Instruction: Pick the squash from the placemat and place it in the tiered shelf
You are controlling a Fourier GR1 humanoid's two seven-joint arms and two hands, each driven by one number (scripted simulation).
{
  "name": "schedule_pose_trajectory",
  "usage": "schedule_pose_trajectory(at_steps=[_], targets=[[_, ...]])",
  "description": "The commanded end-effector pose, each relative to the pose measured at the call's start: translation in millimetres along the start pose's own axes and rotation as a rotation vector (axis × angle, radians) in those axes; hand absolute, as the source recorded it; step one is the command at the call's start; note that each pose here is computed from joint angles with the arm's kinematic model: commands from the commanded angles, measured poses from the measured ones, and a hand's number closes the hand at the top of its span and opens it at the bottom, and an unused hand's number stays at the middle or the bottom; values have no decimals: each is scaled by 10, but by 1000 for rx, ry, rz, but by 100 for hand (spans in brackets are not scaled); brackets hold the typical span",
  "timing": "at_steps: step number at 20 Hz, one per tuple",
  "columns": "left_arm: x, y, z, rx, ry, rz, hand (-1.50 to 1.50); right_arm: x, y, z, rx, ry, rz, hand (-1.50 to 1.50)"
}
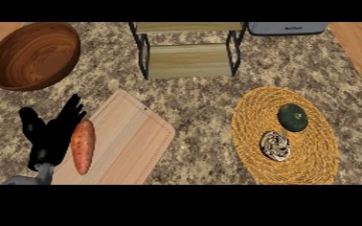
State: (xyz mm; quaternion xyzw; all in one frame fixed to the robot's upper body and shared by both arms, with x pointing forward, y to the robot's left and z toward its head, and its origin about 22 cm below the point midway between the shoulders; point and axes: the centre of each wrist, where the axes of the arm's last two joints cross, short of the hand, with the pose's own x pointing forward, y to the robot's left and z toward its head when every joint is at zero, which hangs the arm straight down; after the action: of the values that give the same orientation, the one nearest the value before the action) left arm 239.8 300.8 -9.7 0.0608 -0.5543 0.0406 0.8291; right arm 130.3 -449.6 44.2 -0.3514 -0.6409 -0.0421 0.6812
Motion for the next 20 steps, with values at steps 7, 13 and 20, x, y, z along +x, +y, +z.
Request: schedule_pose_trajectory(at_steps=[7, 13, 20], targets=[[-278, -147, -57, -34, 62, -6, 0, 1010, 38, 315, 215, 69, 124, -150], [-72, -197, -62, -63, 44, -18, 0, 1439, 242, 173, 139, 214, 233, -150], [-5, -144, -161, -76, 59, -43, 0, 1680, 733, 28, 72, 309, 366, -150]])
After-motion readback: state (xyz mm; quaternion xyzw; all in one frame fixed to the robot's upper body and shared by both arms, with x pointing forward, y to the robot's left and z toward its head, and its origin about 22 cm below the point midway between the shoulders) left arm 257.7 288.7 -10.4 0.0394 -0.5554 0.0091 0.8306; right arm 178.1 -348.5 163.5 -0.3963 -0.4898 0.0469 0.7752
